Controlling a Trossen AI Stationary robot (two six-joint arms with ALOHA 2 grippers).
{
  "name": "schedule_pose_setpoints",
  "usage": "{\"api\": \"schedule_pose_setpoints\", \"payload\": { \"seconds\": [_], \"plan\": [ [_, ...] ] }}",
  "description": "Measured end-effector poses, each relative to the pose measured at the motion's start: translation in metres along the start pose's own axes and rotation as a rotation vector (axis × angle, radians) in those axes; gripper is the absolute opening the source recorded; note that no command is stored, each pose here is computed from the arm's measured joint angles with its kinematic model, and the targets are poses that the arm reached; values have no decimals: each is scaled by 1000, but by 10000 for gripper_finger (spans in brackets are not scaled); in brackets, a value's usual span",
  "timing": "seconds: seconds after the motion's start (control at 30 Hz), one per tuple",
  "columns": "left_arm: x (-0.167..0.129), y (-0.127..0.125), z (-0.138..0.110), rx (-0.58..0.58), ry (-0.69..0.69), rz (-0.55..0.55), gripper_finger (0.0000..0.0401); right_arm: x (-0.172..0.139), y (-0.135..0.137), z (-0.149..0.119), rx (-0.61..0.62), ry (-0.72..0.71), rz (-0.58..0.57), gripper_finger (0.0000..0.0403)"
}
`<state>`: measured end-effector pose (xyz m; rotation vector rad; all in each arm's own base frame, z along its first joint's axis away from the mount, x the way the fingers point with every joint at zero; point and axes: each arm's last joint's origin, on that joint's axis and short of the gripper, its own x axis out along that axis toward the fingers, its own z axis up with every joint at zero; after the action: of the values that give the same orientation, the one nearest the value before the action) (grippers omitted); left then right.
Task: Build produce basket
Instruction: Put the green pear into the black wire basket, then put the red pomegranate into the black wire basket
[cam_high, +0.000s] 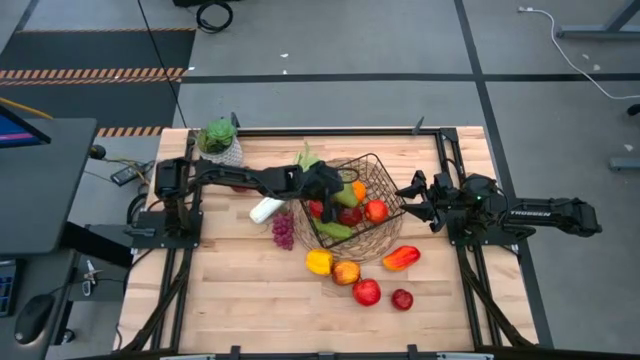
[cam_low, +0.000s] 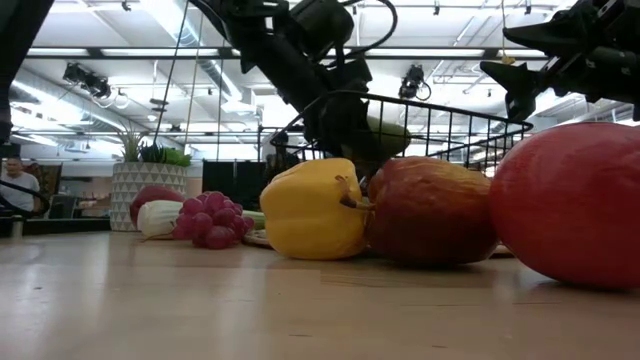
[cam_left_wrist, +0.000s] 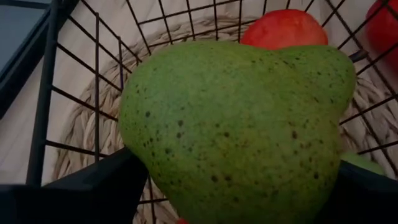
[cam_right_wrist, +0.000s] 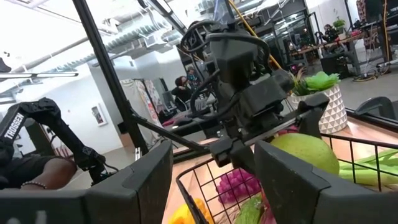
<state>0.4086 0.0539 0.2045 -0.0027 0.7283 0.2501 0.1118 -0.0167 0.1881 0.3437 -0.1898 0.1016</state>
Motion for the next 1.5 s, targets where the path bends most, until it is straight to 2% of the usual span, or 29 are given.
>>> {"api": "schedule_pose_setpoints", "payload": {
  "seconds": [0.1, 0.33, 0.5, 0.63, 0.77, 0.9, 1.03, 1.1, 1.3, 1.5],
  "plan": [
    [-1, -3, 0, 12, -3, -19, 352, 0, 0, 0, 0, 0, 0, 231],
    [-2, -7, 1, -7, -13, -169, 357, 0, 0, 0, 0, 0, 0, 231],
    [-3, -9, 2, 31, -26, -233, 392, 0, 0, 0, 0, 0, 0, 231],
    [-8, -10, 8, 56, -73, -323, 397, 0, 0, 0, 0, 0, 0, 231],
    [-9, -8, 10, 75, -94, -311, 399, 0, 0, 0, 0, 0, 0, 231],
    [-9, 8, 13, 62, -110, -200, 399, 0, 0, 0, 0, 0, 0, 231],
    [-12, 17, 15, -35, -104, -217, 400, 0, 0, 0, 0, 0, 0, 231],
    [-15, 15, 14, -31, -88, -226, 400, 0, 0, 0, 0, 0, 0, 231],
    [-31, 6, 15, 111, -58, -216, 400, 0, 0, 0, 0, -1, 0, 231],
    [-69, -29, 25, 325, -116, -143, 400, 0, 0, 0, 0, 0, 0, 231]
  ]
}}
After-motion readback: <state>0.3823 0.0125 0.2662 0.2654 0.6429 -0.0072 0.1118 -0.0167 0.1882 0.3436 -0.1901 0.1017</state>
